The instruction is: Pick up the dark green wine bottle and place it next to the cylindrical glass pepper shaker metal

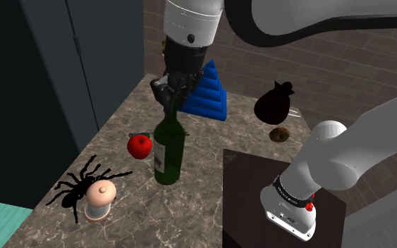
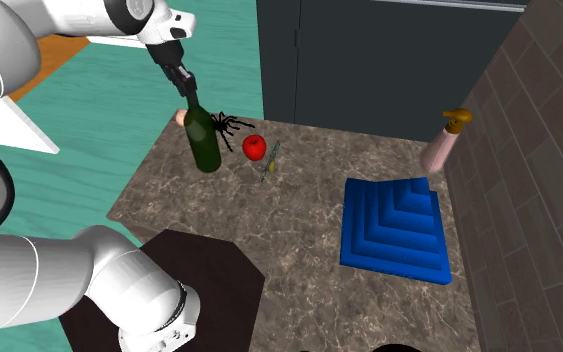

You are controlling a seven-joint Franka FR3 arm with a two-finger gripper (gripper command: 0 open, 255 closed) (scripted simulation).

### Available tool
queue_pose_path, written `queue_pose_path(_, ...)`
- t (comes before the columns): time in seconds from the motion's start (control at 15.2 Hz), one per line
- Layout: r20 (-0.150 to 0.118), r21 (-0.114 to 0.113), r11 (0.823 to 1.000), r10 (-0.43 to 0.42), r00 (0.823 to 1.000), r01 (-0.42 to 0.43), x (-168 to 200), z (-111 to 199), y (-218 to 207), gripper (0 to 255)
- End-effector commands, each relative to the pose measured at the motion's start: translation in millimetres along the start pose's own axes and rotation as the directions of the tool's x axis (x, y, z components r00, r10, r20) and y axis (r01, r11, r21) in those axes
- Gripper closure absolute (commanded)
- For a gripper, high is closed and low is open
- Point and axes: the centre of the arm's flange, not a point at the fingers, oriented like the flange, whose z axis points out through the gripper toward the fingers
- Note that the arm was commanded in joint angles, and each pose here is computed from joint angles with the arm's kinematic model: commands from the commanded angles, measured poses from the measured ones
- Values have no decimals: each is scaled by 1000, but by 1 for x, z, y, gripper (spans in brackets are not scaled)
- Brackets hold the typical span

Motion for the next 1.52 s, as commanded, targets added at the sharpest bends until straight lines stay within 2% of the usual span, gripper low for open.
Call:
queue_pose_path(0.0, -1, 1, 1000, 0, 1000, 0, 0, 10, 0, 255)
queue_pose_path(0.99, -1, 1, 1000, 0, 1000, 0, -9, 89, -3, 255)
queue_pose_path(1.45, -1, 1, 1000, 0, 1000, 0, -9, 89, -3, 255)
